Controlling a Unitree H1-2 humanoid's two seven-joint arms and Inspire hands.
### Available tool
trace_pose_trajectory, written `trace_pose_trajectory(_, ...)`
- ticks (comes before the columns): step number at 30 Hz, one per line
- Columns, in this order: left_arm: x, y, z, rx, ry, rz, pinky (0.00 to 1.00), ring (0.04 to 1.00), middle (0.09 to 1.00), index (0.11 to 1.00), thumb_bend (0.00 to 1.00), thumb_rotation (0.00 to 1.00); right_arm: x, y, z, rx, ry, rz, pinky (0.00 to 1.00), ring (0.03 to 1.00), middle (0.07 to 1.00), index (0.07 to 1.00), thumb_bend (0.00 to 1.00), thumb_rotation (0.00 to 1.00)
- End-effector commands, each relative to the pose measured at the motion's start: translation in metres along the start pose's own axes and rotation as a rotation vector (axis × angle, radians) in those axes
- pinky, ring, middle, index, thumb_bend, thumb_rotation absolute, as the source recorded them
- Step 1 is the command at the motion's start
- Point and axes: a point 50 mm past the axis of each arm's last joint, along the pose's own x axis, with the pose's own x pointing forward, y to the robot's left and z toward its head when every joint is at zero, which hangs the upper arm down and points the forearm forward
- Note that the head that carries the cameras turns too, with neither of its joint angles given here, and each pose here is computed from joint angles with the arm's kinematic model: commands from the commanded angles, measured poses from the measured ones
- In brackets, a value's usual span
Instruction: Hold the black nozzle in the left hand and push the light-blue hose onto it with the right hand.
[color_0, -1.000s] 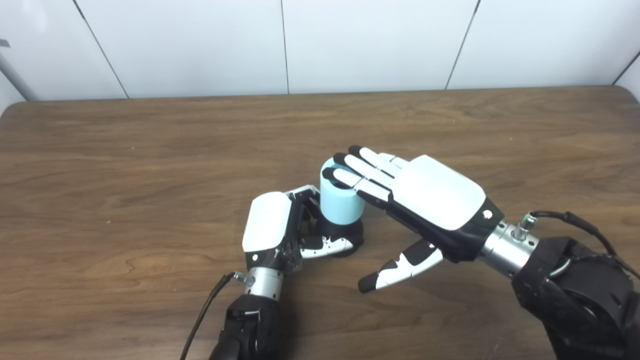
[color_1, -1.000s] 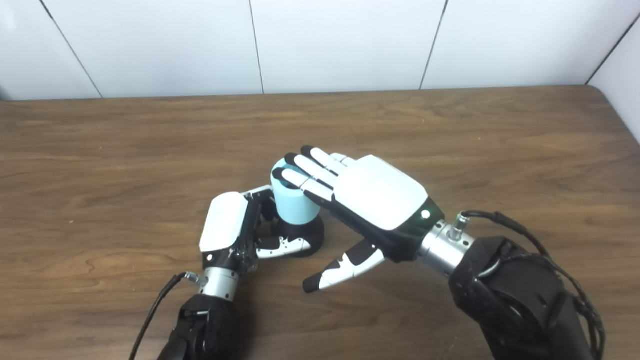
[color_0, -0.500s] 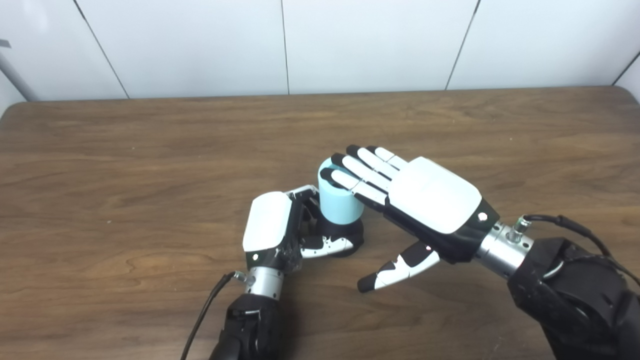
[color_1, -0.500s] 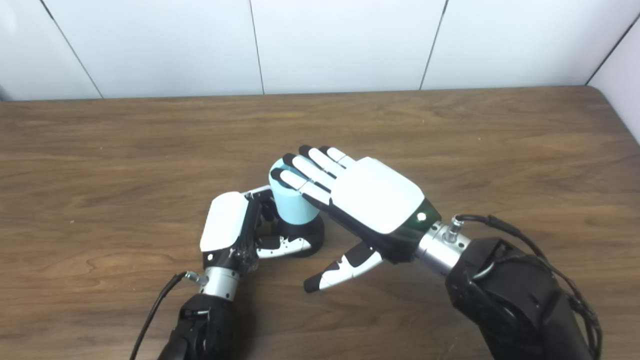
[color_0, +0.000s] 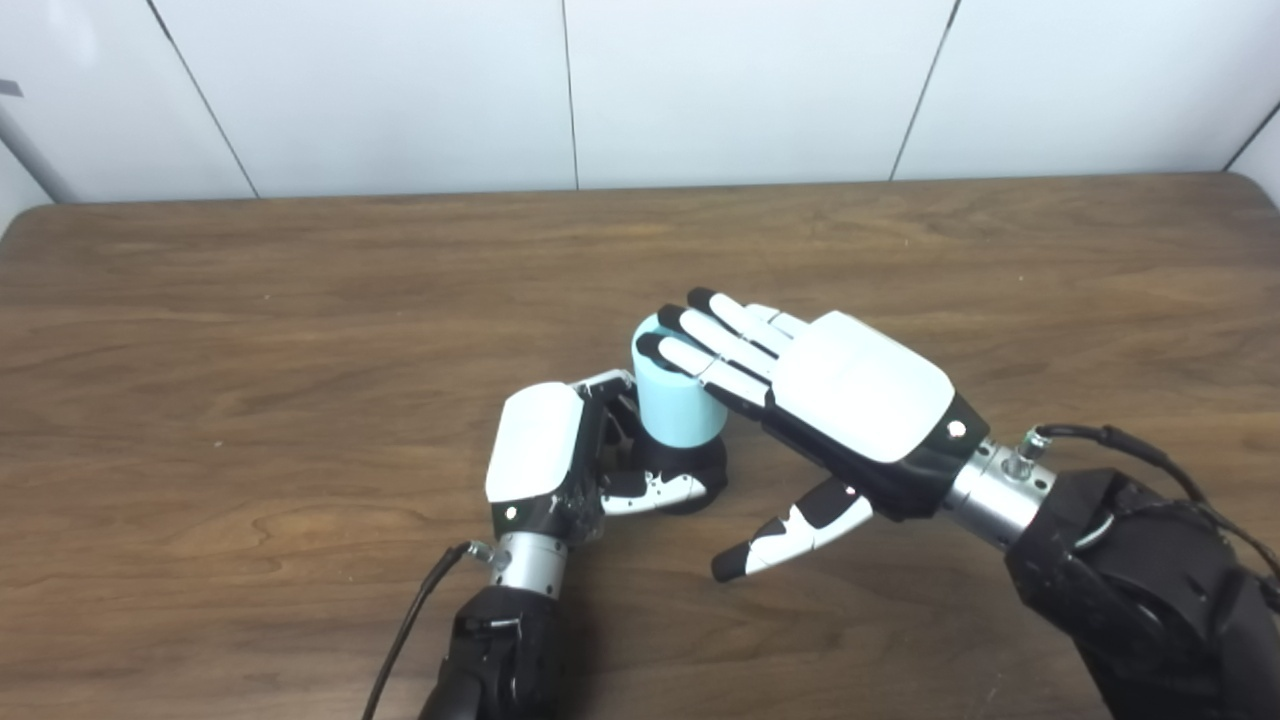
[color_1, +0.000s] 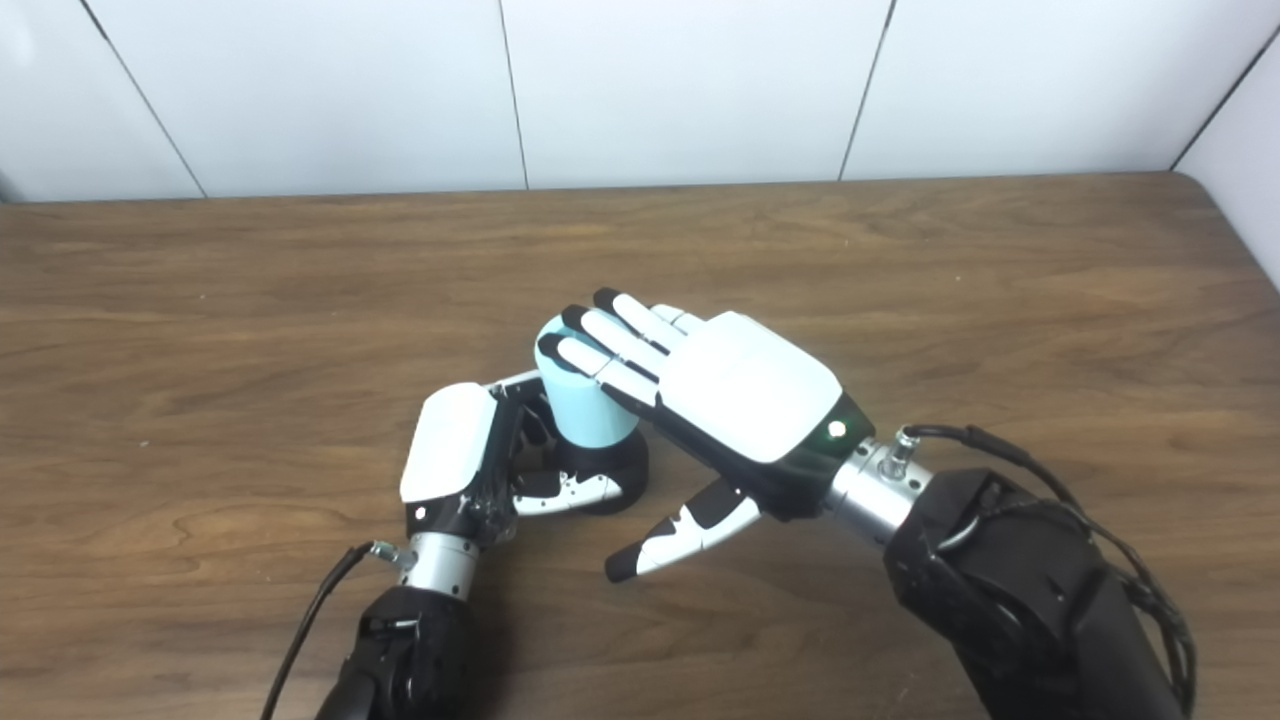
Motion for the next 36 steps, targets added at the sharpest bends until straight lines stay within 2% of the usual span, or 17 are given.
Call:
trace_pose_trajectory(1, -0.026, -0.031, -0.024, 0.005, 0.148, -0.189, 0.36, 0.419, 0.422, 0.485, 0.53, 0.0, -0.006, 0.026, -0.009, 0.009, 0.023, 0.198, 0.92, 0.984, 0.964, 0.916, 0.65, 0.73)
trace_pose_trajectory(5, -0.026, -0.031, -0.024, 0.008, 0.144, -0.192, 0.38, 0.443, 0.434, 0.485, 0.53, 0.0, -0.008, 0.029, -0.008, 0.007, 0.026, 0.224, 0.91, 0.964, 0.951, 0.912, 0.66, 0.72)
trace_pose_trajectory(11, -0.023, -0.031, -0.021, 0.029, 0.136, -0.198, 0.37, 0.429, 0.421, 0.485, 0.53, 0.0, -0.011, 0.039, -0.009, 0.012, 0.044, 0.261, 0.92, 0.949, 0.941, 0.902, 0.66, 0.72)
trace_pose_trajectory(19, -0.023, -0.03, -0.023, 0.025, 0.14, -0.196, 0.41, 0.459, 0.432, 0.486, 0.53, 0.0, -0.013, 0.057, -0.01, 0.028, 0.06, 0.295, 0.91, 0.965, 0.957, 0.917, 0.63, 0.75)
trace_pose_trajectory(23, -0.024, -0.03, -0.024, 0.03, 0.137, -0.196, 0.4, 0.447, 0.425, 0.486, 0.53, 0.0, -0.013, 0.061, -0.011, 0.027, 0.068, 0.306, 0.93, 0.979, 0.972, 0.934, 0.62, 0.78)
trace_pose_trajectory(27, -0.024, -0.03, -0.025, 0.027, 0.139, -0.196, 0.41, 0.465, 0.44, 0.486, 0.53, 0.0, -0.011, 0.059, -0.011, 0.028, 0.068, 0.293, 0.93, 0.984, 0.975, 0.939, 0.62, 0.78)
trace_pose_trajectory(32, -0.023, -0.03, -0.024, 0.024, 0.14, -0.196, 0.37, 0.43, 0.419, 0.485, 0.53, 0.0, -0.01, 0.053, -0.008, 0.008, 0.052, 0.282, 0.92, 0.983, 0.975, 0.939, 0.63, 0.8)
trace_pose_trajectory(36, -0.023, -0.03, -0.023, 0.025, 0.146, -0.199, 0.4, 0.457, 0.434, 0.486, 0.53, 0.0, -0.013, 0.052, -0.002, 0.016, 0.034, 0.281, 0.91, 0.971, 0.959, 0.919, 0.64, 0.76)
